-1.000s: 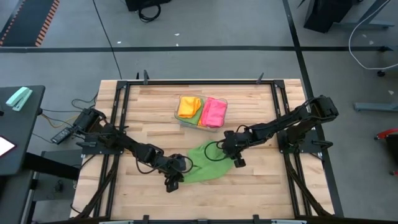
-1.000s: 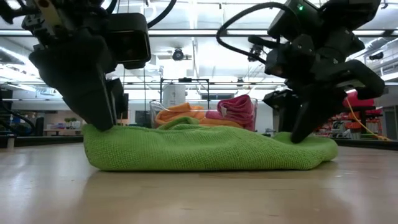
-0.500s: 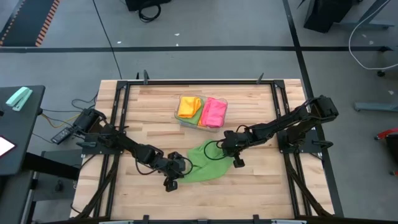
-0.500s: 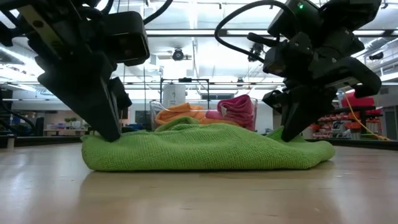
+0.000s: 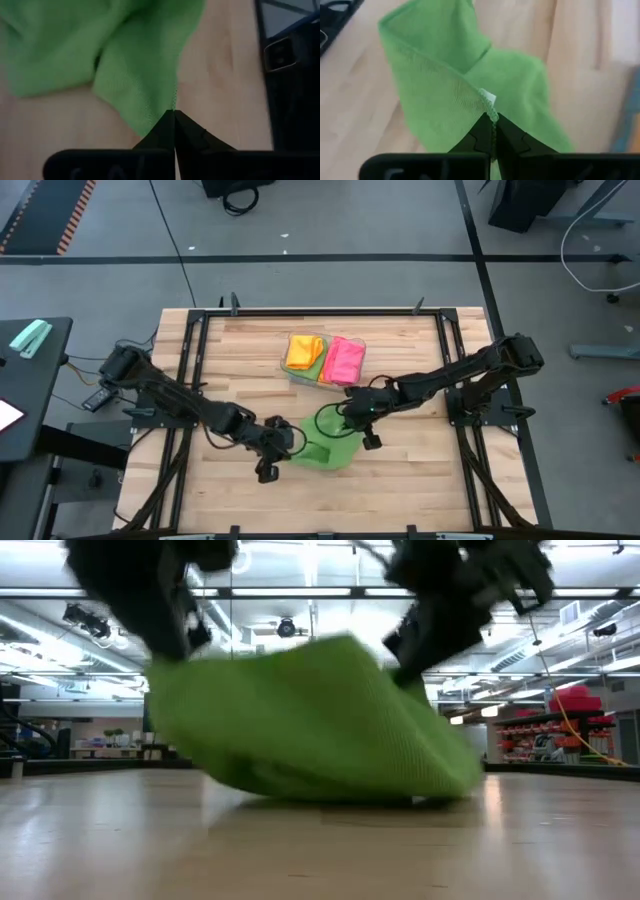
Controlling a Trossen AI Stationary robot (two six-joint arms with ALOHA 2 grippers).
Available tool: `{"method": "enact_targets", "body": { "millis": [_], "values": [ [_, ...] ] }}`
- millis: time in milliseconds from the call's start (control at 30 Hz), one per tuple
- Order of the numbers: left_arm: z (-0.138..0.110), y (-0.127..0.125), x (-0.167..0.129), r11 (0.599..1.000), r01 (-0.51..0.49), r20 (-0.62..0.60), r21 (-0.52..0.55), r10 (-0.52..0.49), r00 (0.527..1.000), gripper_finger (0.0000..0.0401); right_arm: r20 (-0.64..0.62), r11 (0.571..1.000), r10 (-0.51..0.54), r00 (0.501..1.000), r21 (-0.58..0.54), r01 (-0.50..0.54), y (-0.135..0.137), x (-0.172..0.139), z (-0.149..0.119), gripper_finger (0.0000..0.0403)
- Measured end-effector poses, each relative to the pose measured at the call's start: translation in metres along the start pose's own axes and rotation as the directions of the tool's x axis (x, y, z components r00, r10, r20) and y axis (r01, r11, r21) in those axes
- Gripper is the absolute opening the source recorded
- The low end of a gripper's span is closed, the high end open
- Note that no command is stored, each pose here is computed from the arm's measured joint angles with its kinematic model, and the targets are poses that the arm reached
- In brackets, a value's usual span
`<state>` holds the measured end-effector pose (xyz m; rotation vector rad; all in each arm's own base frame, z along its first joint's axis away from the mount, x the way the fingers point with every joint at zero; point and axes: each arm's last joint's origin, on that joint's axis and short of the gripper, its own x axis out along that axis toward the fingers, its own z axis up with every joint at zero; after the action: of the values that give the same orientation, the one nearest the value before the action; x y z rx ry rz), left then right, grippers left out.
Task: Fold microfiber towels
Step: Fold the green microfiber cloth
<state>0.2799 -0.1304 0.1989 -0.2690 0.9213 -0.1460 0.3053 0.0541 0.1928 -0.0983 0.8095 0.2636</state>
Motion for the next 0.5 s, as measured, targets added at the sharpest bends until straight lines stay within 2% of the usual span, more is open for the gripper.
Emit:
{"method": "enact_targets", "body": {
  "millis": [167, 300, 433, 500],
  "values": [
    [0.019, 0.000, -0.041, 0.998, -0.037, 0.002, 0.058, 0.037, 0.999, 0.0005, -0.077, 0.994, -0.059, 0.995, -0.101, 0.052, -0.003, -0.029, 0.044, 0.0019],
    [0.033, -0.002, -0.072, 0.986, -0.047, 0.035, 0.160, 0.041, 0.999, 0.0007, -0.056, 0.986, -0.076, 0.996, -0.153, 0.066, -0.003, -0.053, 0.076, 0.0019],
    [0.048, -0.001, -0.104, 0.971, -0.117, 0.055, 0.207, 0.108, 0.993, 0.0005, -0.047, 0.978, -0.076, 0.996, -0.196, 0.066, -0.003, -0.077, 0.098, 0.0020],
    [0.053, 0.001, -0.121, 0.956, -0.191, 0.049, 0.221, 0.185, 0.981, 0.0005, -0.031, 0.974, -0.090, 0.995, -0.212, 0.082, -0.003, -0.089, 0.108, 0.0020]
  ]
}}
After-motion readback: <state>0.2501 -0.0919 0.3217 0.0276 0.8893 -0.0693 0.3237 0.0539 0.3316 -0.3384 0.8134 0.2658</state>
